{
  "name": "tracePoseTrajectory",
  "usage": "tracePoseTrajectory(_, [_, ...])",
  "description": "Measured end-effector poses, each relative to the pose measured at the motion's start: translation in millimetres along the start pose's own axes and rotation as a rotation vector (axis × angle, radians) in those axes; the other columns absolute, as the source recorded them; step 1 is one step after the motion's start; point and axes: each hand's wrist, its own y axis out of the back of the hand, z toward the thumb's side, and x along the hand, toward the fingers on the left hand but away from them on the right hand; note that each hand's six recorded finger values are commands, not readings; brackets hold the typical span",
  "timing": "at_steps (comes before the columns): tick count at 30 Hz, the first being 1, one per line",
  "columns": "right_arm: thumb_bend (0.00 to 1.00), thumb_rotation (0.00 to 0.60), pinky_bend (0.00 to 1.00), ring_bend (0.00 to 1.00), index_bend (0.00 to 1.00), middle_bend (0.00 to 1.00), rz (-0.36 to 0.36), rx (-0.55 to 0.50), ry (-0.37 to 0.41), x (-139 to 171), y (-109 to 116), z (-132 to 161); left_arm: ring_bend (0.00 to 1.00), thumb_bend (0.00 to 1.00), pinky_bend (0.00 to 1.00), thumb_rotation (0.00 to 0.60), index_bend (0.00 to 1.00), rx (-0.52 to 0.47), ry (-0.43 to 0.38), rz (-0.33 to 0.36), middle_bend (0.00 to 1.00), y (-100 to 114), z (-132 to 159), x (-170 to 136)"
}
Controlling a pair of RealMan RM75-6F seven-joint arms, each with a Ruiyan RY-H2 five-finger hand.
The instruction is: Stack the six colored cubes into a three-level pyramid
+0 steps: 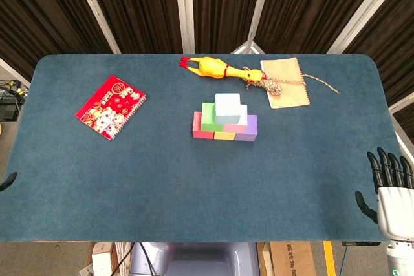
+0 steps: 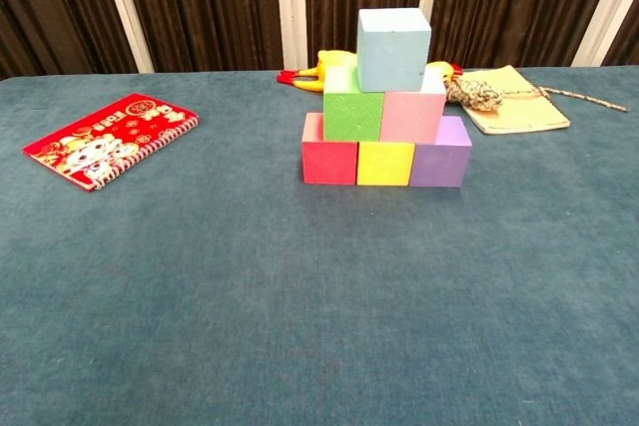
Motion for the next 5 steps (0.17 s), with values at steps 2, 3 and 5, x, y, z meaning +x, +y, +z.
tracePoseTrajectory(2, [0.33, 0.6, 0.0, 0.0, 0.01, 0.03, 0.006, -0.003, -0.005, 0.9, -2.9, -2.3, 0.0, 0.18, 0.03, 0.6, 0.15, 0.007, 0.0, -0.005, 0.0, -1.0, 0.3, -0.3])
tracePoseTrajectory(3, [0.33, 0.6, 0.0, 0.0, 0.01, 0.03, 0.011, -0.009, -0.005, 1.2, -4.1, -3.2, 0.0, 0.18, 0.03, 0.6, 0.15, 0.01, 0.0, -0.006, 0.0, -1.5, 0.5, -0.4])
tracePoseTrajectory(5, [0.33, 0.6, 0.0, 0.0, 0.01, 0.03, 0.016, -0.016, -0.002, 0.9, -5.1, -4.1, 0.0, 0.18, 0.03, 0.6, 0.15, 0.012, -0.001, -0.007, 0.0, -2.1, 1.4, -0.5])
